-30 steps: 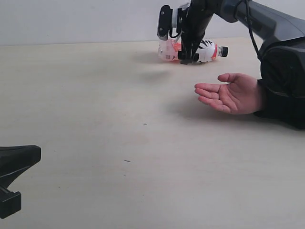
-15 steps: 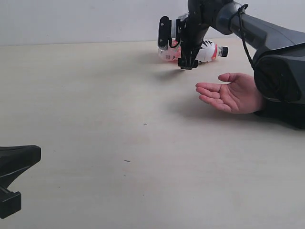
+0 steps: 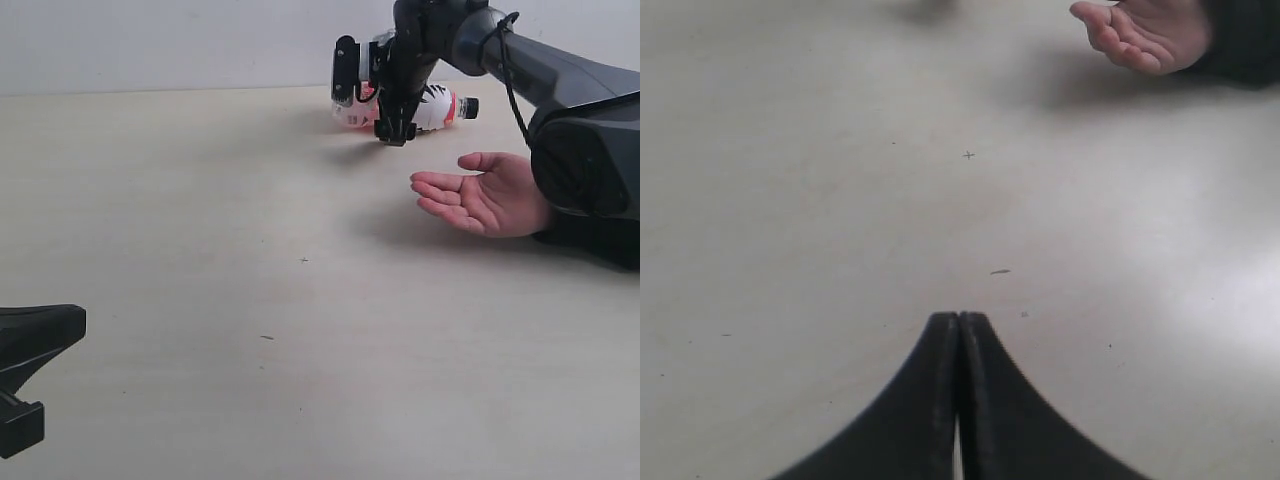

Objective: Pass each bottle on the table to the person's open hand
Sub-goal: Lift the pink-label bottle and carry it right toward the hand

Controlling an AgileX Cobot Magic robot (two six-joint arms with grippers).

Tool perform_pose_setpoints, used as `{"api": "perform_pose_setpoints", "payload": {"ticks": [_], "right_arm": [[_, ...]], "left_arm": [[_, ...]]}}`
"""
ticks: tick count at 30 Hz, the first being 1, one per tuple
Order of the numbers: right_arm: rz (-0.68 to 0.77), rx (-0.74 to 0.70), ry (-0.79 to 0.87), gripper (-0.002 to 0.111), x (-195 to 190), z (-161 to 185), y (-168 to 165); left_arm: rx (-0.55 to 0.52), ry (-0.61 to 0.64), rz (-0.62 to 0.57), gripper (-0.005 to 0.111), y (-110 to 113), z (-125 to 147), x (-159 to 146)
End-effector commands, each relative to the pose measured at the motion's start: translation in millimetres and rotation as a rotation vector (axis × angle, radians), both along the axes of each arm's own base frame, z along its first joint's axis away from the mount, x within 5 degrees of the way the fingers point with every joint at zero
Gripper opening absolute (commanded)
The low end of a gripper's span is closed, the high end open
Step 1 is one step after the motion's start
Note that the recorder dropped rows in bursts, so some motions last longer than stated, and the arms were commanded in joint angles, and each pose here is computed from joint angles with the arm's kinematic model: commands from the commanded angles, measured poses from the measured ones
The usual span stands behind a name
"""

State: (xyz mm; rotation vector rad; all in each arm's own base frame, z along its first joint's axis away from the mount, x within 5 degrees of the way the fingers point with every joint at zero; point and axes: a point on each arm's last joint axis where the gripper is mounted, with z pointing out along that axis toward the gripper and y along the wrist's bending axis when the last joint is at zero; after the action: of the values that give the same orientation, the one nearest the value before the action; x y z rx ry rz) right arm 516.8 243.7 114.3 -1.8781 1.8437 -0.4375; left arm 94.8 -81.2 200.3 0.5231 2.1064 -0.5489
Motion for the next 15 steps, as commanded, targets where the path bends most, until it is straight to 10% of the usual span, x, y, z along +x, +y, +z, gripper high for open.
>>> {"api": "perform_pose_setpoints", "payload": {"ticks": [1, 15], "right_arm": [[-0.006, 0.014, -0.023, 0.089, 2.0, -0.6, 1.4], [-0.034, 0.059, -0.058, 0.053, 4.9, 1.7, 3.4]], "left_arm": [[-0.009, -0.007, 0.002, 0.000, 0.2, 0.4, -0.1], [-0.009, -0.007, 0.002, 0.000, 0.2, 0.4, -0.1]]}}
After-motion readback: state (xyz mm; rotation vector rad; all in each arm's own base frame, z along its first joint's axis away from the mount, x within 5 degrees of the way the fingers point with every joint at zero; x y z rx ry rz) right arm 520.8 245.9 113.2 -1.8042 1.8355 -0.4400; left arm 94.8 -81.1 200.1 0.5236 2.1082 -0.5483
